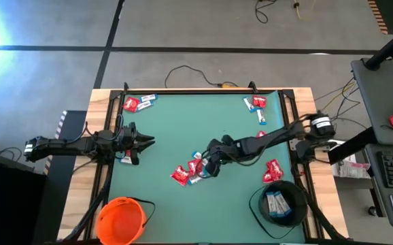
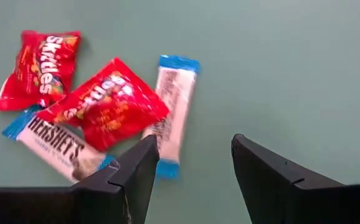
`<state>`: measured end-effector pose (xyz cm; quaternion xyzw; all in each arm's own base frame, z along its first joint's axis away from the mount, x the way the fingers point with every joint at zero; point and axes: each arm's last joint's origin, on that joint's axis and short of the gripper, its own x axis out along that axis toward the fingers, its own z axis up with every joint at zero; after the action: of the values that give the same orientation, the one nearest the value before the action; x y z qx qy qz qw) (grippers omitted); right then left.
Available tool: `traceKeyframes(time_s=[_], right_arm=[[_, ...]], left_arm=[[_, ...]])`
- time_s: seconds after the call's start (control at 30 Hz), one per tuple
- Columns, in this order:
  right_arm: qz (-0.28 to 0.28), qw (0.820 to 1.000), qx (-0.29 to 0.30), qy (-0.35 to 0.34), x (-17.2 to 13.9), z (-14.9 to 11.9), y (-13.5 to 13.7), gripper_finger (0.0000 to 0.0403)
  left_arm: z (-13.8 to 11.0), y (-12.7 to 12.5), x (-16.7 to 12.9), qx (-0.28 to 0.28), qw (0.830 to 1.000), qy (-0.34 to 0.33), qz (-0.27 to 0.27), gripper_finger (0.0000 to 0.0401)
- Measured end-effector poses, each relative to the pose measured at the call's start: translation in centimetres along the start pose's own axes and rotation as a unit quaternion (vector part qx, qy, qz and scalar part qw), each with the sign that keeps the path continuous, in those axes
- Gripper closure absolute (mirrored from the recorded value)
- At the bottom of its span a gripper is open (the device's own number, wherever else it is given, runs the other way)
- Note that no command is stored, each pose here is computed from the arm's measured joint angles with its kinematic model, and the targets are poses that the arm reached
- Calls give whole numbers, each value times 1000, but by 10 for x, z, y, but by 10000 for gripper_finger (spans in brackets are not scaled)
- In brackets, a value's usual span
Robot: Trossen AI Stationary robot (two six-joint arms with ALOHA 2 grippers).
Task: Sort candy by brand, put in halloween buckets
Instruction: Put the white chocolate into the black bucket
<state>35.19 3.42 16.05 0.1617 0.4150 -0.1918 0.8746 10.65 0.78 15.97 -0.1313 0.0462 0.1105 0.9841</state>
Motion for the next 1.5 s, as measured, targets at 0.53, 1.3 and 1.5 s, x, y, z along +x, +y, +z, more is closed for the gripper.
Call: traceKeyframes(time_s=[0.53,1.3,1.5], right_arm=[[-9,998,-63,-26,54,12,7,209],[-23,999,-27,-27,48,-4,-6,209],[-8,997,-43,-56,50,-10,-7,209]], left_arm=[[-1,0,0,1,1000,3,1,325],[-1,0,1,2,1000,8,2,325],[-1,0,1,2,1000,8,3,325]])
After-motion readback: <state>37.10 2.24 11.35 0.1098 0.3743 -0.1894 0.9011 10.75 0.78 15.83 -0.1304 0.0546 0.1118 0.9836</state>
